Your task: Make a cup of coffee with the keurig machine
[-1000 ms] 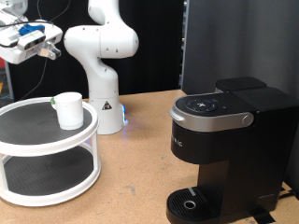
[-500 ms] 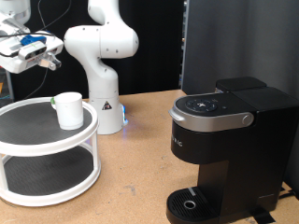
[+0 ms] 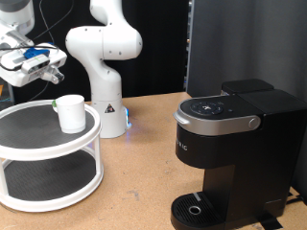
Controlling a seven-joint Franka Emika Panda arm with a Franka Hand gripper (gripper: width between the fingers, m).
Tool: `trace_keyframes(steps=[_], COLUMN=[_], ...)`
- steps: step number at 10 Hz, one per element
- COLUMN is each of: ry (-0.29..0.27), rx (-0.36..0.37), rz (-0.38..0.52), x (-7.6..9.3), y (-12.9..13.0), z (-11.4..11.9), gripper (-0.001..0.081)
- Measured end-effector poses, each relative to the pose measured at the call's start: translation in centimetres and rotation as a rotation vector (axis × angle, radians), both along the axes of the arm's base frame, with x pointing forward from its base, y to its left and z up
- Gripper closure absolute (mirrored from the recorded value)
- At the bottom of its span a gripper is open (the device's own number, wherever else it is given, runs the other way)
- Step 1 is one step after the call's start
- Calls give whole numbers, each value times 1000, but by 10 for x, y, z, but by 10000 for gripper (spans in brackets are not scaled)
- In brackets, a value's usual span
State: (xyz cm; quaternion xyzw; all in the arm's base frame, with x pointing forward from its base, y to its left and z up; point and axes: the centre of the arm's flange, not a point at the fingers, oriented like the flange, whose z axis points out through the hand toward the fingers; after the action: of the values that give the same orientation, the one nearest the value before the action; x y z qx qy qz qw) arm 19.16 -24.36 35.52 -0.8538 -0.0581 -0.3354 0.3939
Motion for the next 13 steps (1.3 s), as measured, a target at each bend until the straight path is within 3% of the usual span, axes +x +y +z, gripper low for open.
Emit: trace_keyframes(steps=[1,2,3,4,5,6,7,8,9,13], ry=[1,2,3,3,4,6,11,14,17,4], rx=[-3,-8,-16,-21,-27,-33,-43,-52,-57,-73], rz=[-5,-12,-16,-17,-20,-22,-26,-27,-25,-64], x=[-1,-2,-4,-5,-6,-7,-8,-8,-8,-9], y=[-1,-3,-4,-5,-6,-7,-8,-8,-8,-9], z=[-4,-8,-12,-16,-20,-24,-28,-33,-36,-49], gripper=[778,604,604,422,422,286,286,98,29,4])
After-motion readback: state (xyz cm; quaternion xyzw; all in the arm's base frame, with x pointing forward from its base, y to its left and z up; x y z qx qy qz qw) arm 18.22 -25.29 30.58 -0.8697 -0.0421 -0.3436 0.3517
